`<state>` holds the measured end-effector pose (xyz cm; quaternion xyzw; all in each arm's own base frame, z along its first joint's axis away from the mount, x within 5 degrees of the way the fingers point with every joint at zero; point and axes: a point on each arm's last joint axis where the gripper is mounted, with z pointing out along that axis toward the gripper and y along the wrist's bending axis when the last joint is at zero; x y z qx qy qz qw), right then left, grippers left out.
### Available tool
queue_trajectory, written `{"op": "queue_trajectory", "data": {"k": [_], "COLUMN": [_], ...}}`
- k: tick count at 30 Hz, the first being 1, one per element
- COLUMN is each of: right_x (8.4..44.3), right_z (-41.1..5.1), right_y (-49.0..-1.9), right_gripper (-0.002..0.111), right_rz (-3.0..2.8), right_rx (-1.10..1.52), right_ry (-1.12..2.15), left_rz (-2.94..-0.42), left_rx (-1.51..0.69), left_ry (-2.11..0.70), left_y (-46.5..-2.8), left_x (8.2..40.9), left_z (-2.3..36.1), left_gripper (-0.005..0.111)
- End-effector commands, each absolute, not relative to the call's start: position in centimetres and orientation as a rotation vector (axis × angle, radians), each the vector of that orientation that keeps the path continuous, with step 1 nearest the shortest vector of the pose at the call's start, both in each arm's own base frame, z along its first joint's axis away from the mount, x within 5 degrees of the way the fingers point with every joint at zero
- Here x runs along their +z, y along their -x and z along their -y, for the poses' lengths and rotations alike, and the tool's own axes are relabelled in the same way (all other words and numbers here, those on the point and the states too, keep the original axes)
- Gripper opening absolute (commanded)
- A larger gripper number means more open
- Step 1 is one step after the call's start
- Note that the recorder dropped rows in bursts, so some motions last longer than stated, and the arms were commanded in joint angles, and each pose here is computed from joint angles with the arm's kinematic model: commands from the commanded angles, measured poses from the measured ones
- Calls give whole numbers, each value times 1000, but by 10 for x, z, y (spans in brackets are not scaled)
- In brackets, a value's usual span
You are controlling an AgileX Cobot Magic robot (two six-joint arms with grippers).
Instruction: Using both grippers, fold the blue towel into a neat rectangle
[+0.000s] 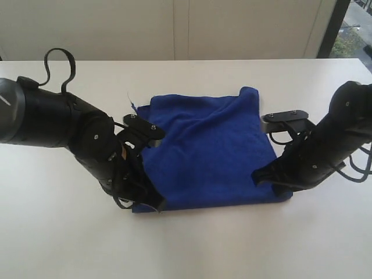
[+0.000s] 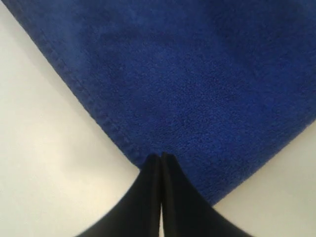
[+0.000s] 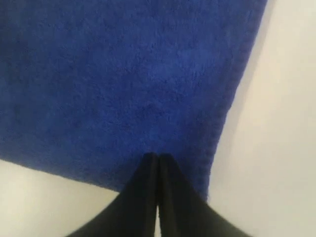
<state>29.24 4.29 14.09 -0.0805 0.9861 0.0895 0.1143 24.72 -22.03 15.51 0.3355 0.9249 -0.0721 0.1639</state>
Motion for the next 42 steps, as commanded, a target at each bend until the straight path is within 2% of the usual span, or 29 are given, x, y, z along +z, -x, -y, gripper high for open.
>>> {"op": "queue_trajectory", "data": {"k": [1, 15, 22, 26, 29, 35, 42], "right_x": [132, 134, 205, 223, 229, 231, 216], "right_z": [-43, -45, -44, -43, -43, -37, -32], "right_y": [-288, -280, -286, -295, -304, -329, -350], "right_gripper": [0, 0, 0, 0, 0, 0, 0], "right_rz": [-2965, -3046, -2751, -2661, -2627, -2576, -2604], "right_rx": [292, 337, 303, 282, 261, 236, 229], "right_ry": [192, 126, 151, 158, 172, 136, 108], "left_rz": [-2687, -2685, -2493, -2425, -2438, -2503, -2456], "left_rx": [-195, -104, -171, -170, -169, -269, -445], "left_ry": [-957, -1058, -997, -944, -826, -526, -497], "left_y": [-244, -242, -248, -263, -285, -346, -401], "left_x": [146, 148, 229, 259, 271, 267, 241], "left_z": [220, 214, 218, 216, 204, 169, 182], "left_gripper": [0, 0, 0, 0, 0, 0, 0]}}
